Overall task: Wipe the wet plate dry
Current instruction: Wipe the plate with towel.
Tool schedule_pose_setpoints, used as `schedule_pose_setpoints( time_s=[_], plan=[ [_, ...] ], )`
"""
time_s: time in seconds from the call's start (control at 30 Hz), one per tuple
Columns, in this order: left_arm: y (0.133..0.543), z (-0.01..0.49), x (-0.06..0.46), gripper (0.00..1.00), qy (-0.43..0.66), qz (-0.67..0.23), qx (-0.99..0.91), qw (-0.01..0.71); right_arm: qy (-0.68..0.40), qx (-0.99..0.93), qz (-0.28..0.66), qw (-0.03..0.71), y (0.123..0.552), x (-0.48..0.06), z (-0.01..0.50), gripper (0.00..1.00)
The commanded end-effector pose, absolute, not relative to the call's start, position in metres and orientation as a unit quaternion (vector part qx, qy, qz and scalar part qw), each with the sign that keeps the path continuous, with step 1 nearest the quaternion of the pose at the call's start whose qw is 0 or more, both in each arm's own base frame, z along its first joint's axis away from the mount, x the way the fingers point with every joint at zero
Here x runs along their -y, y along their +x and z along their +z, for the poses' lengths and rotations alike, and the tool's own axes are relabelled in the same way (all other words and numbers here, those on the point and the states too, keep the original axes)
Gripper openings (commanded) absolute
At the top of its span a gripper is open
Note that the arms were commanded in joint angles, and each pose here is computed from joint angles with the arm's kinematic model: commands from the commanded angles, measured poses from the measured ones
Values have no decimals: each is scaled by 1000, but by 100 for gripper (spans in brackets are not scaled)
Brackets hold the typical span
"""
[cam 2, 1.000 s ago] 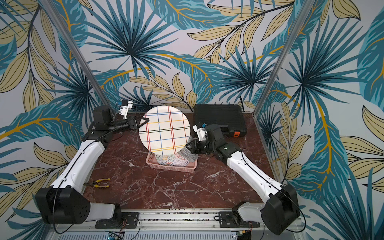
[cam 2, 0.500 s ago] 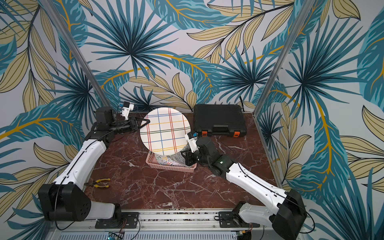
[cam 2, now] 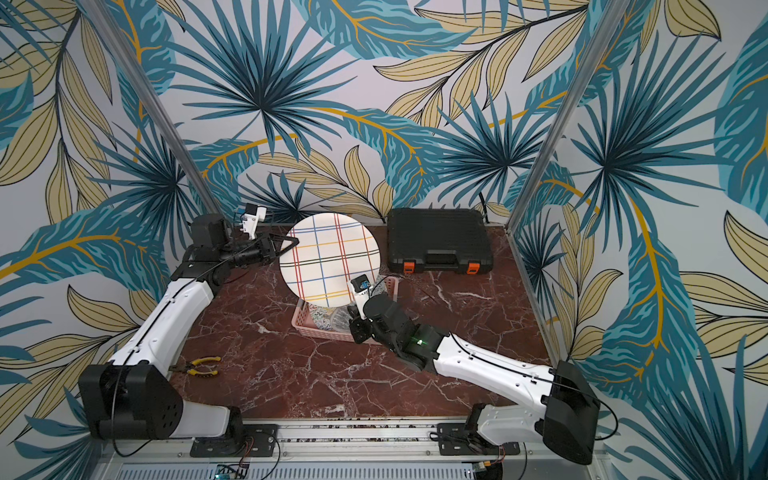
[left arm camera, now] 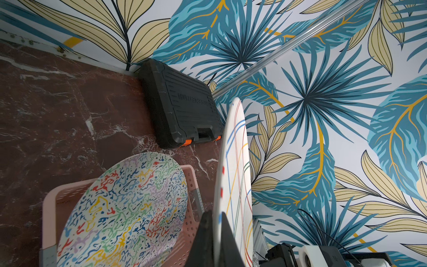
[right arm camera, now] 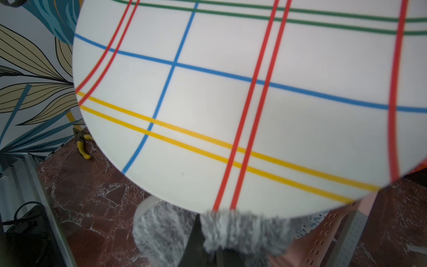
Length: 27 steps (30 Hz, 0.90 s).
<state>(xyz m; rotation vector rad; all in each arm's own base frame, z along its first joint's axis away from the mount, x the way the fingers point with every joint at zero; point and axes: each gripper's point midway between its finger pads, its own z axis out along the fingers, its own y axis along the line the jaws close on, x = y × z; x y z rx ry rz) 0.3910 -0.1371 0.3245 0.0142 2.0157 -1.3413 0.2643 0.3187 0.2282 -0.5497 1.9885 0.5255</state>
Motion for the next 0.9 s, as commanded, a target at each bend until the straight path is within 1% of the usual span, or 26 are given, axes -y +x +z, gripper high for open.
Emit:
schedule_pose_setpoints(
  time_s=[0.0,0.2,0.4,0.67,0.87],
  plan=[
    [390,324,140,0,24,-520,-775,358,-206,-769,225,561,274,-343,277,0],
    [389,322,140,0,23,-518,-776,358,-200,-752,226,587,269,-367,291,0],
    [389,321,139,0,23,-516,-777,360,-169,-749,212,605,279,-378,298,0],
    [388,321,140,0,26,-516,-777,361,-146,-733,213,630,281,-396,318,0],
    [387,322,140,0,31,-516,-775,363,-142,-727,223,634,287,-413,331,0]
  ],
)
